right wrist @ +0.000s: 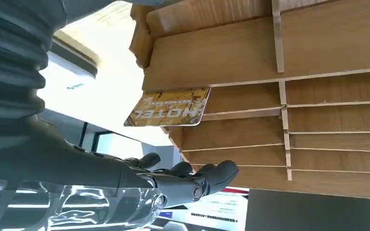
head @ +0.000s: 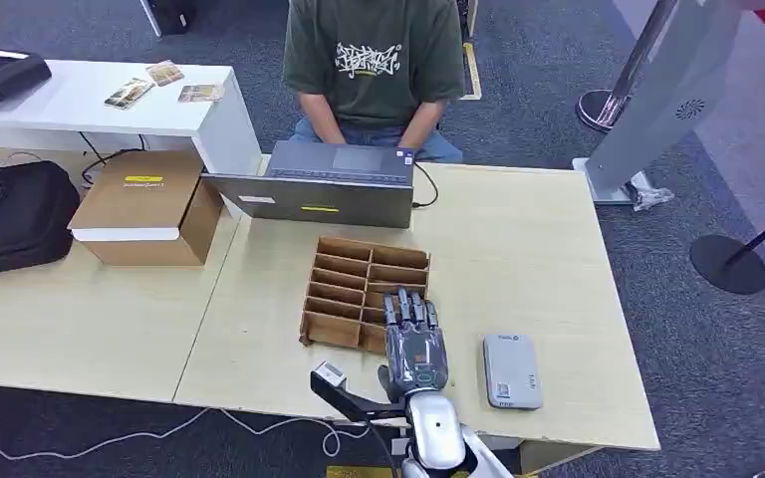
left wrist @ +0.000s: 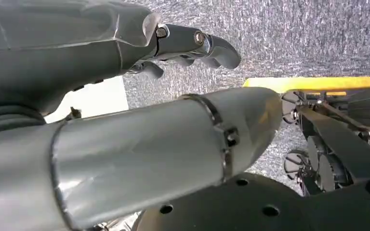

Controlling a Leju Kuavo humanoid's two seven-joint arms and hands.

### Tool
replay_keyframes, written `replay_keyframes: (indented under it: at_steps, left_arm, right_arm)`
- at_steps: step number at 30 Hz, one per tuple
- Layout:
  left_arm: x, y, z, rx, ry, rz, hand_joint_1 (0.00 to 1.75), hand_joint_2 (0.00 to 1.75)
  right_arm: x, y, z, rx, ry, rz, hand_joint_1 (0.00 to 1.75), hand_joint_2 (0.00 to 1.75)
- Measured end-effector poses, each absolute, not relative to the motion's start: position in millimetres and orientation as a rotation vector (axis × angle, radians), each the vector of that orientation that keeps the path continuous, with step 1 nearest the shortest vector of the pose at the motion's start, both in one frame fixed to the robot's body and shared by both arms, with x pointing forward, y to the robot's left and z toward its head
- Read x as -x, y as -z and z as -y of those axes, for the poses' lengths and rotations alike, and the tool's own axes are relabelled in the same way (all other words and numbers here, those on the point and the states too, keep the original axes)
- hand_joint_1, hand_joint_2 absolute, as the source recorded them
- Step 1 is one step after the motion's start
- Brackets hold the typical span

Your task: Pass the card to the sensor for recognition and then transmit it.

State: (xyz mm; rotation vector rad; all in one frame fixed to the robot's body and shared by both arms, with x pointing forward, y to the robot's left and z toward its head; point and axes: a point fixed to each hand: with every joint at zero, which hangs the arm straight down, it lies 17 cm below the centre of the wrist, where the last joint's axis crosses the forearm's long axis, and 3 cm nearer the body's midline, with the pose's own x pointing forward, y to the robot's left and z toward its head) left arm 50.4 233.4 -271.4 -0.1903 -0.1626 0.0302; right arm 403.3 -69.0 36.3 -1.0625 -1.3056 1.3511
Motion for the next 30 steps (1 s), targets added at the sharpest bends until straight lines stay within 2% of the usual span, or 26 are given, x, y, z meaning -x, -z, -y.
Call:
replay_keyframes:
  at_steps: [14, 15, 17, 18, 30]
  left_arm:
    - [-50.2, 272.0, -236.3, 0.181, -0.030, 0.162, 0.00, 0.00]
    - [-50.2, 272.0, -236.3, 0.181, -0.030, 0.162, 0.00, 0.00]
    - [-50.2, 272.0, -236.3, 0.181, -0.030, 0.162, 0.00, 0.00]
    - [-50.2, 272.0, -236.3, 0.181, -0.030, 0.162, 0.00, 0.00]
    - [-50.0, 271.6, -235.4, 0.187, -0.025, 0.163, 0.00, 0.00]
  right_arm:
    - [-403.4, -34.0, 72.2, 1.066, -1.360, 1.296, 0.02, 1.75]
    - [-403.4, -34.0, 72.2, 1.066, -1.360, 1.296, 0.24, 1.75]
    - [-403.2, -33.9, 72.2, 1.066, -1.361, 1.296, 1.47, 1.75]
    - [-403.2, -33.8, 71.9, 1.065, -1.362, 1.297, 1.75, 1.75]
    - [-402.9, -38.2, 70.0, 1.062, -1.358, 1.312, 1.75, 1.75]
